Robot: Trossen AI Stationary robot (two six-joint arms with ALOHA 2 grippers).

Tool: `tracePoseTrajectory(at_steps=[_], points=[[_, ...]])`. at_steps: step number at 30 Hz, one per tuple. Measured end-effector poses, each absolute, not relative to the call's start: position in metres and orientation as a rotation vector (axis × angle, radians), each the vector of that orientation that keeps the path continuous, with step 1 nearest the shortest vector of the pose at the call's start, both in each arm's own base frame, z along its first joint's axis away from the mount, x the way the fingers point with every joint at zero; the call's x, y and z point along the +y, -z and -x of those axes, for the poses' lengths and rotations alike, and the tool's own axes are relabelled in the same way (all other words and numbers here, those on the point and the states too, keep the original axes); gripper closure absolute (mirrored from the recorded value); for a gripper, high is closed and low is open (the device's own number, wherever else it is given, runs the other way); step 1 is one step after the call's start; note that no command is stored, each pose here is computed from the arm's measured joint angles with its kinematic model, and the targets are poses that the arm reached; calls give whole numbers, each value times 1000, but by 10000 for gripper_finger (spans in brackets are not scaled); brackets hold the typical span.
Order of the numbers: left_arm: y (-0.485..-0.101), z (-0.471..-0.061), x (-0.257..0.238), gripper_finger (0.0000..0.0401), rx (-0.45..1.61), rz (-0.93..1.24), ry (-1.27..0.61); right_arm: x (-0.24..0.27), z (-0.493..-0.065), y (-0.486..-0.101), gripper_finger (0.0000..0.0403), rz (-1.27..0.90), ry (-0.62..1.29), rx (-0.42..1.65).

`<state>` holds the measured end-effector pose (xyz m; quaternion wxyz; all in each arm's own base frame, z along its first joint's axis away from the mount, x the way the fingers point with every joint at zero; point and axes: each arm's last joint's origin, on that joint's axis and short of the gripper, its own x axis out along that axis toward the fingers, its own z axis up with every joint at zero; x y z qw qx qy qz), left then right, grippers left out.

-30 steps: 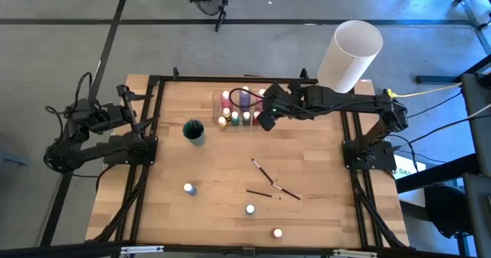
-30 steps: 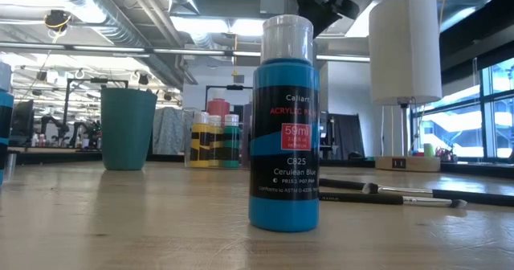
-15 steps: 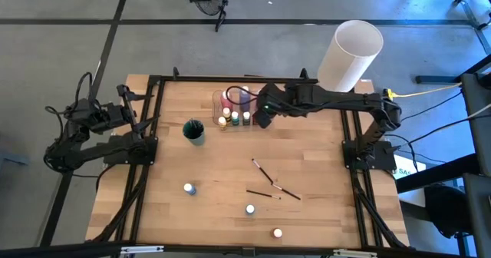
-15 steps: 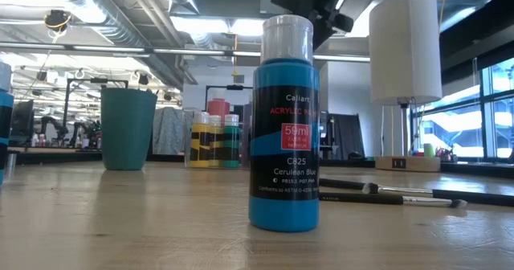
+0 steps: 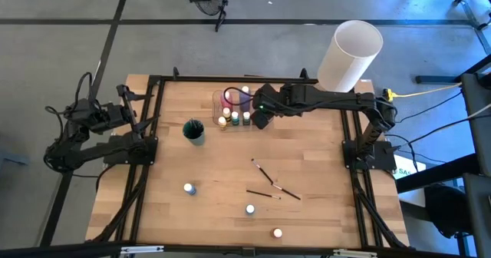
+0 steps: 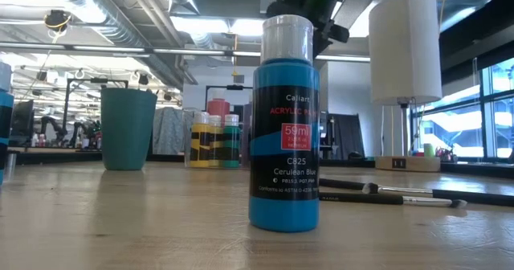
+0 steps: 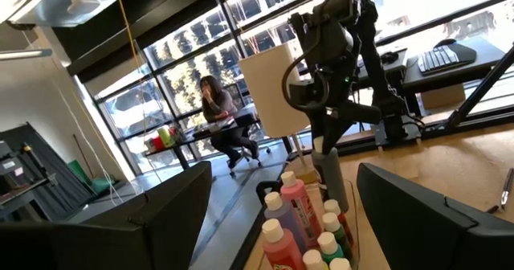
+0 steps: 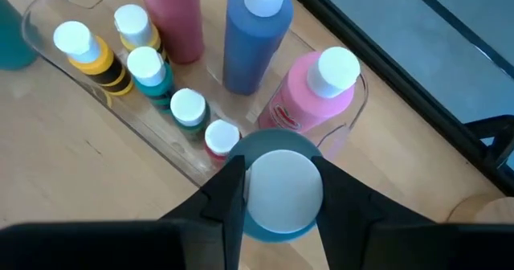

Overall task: Pick & Place Paint Supplies
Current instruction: Put the gray paint bottle into the transparent bin

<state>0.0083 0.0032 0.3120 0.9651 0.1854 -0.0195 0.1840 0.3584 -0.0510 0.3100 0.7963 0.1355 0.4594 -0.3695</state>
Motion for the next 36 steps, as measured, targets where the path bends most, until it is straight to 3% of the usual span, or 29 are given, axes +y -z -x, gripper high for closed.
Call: tracePoseTrajectory(at_steps=[36], points=[[-312, -8, 3, 93, -39, -375, -375, -65, -348, -307, 284, -339, 876, 1049]])
